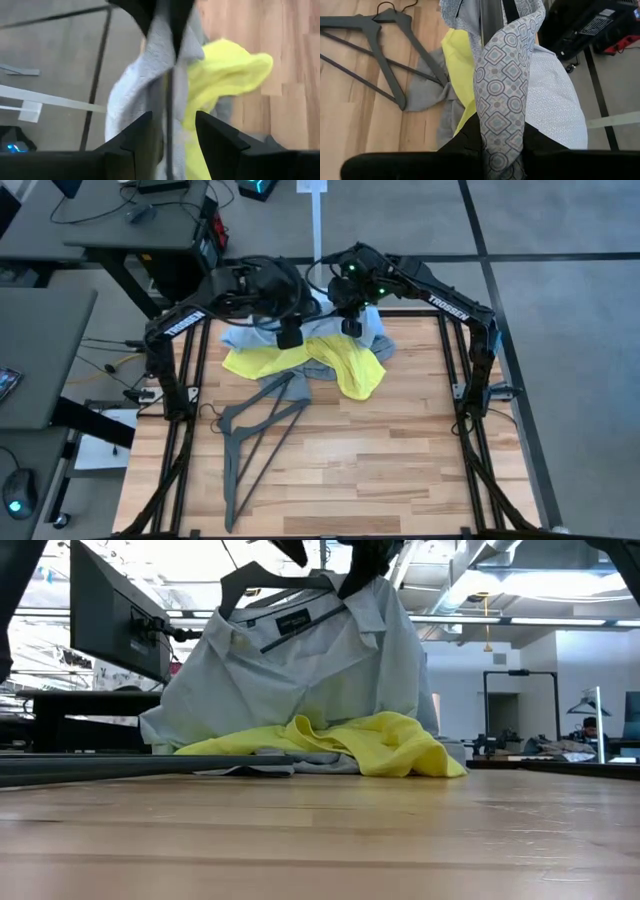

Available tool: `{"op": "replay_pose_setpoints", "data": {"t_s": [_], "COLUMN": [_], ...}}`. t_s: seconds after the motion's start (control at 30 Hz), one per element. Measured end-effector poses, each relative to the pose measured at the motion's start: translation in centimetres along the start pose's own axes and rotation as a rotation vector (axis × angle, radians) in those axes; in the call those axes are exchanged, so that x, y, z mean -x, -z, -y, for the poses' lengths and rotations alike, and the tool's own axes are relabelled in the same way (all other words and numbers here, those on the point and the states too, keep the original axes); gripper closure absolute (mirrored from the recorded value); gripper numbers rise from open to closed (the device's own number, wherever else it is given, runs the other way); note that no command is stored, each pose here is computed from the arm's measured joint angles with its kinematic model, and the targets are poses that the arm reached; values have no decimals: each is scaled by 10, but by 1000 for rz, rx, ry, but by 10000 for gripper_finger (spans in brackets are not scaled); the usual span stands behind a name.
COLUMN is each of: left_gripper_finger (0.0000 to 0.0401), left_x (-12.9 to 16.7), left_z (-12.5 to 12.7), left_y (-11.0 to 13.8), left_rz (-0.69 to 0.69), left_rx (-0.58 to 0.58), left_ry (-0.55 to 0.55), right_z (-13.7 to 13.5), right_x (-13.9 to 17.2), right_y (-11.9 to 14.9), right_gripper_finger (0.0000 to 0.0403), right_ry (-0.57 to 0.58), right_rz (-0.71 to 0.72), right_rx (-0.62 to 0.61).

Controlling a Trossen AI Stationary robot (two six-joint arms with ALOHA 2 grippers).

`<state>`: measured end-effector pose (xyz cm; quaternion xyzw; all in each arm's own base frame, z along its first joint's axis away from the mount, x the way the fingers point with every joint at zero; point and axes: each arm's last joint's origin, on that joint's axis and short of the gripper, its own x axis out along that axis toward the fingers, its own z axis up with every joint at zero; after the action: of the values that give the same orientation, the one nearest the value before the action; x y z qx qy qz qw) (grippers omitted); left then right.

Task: Hang clothes
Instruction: Remove the black hanger from the blue shirt

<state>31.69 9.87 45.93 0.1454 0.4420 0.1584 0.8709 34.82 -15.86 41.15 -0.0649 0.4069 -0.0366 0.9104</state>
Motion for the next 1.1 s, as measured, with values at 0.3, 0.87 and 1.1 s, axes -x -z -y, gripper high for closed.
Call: {"op": "replay_pose_setpoints", "data": {"t_s": [0.3, 0.87, 1.1], "left_gripper_finger": [269, 269, 272], "left_x": [-16, -17, -36], "left_z": [-4, -8, -6], "left_y": [6, 6, 6], "left_rz": [-97, -111, -148], "left_rx": [-5, -42, -32], "left_ry": [12, -55, 8], "right_z": [-2, -3, -2], "right_x": [-1, 1, 1], "right_y": [-1, -3, -2], "right_gripper_finger": [366, 366, 366], "right_ry": [2, -4, -3], "right_rz": [-2, 20, 17], "right_rx": [7, 14, 14]}}
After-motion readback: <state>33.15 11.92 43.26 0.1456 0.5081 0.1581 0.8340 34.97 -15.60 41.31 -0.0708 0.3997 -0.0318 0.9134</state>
